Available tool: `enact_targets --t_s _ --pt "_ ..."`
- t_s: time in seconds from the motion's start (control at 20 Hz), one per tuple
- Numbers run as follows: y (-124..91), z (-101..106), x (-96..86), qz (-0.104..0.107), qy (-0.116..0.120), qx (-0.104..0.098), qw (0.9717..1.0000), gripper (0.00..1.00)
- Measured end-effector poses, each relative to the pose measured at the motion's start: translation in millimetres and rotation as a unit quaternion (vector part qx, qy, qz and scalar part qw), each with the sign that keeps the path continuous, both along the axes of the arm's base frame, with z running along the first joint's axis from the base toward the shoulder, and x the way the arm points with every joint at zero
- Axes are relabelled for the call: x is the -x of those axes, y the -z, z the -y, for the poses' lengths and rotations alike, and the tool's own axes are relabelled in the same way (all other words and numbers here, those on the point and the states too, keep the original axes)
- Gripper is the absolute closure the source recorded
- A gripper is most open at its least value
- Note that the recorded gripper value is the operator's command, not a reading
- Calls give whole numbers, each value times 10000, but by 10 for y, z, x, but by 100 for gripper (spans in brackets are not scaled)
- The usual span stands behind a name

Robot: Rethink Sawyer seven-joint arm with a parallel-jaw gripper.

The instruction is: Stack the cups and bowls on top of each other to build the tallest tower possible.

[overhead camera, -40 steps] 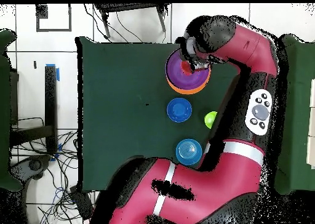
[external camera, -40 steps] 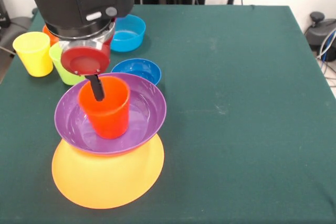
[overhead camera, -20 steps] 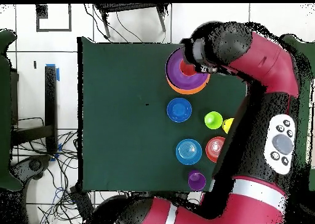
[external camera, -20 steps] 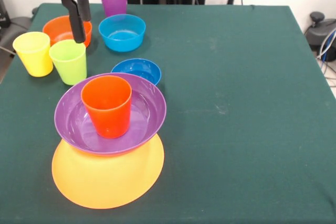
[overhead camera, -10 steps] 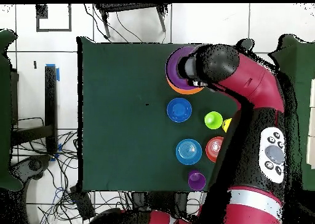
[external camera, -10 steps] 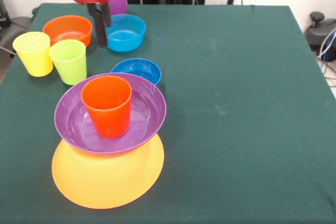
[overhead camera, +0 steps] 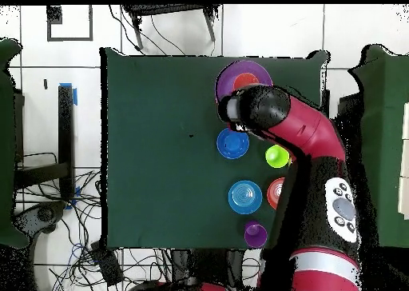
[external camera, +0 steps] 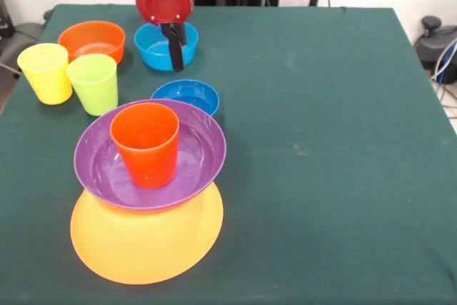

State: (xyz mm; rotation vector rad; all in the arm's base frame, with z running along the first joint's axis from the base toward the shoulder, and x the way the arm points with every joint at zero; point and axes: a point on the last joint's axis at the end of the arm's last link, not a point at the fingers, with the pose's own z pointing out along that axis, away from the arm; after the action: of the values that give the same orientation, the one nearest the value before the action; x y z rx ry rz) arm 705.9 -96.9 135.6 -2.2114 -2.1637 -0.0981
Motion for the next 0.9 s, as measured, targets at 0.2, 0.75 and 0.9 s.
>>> enact_targets --t_s 0.2,0.75,0.9 --pt "135 65 188 -71 134 -116 9998 0" --pt "487 290 725 -283 307 -217 9989 0" --pt "606 272 823 -280 280 -210 9990 0"
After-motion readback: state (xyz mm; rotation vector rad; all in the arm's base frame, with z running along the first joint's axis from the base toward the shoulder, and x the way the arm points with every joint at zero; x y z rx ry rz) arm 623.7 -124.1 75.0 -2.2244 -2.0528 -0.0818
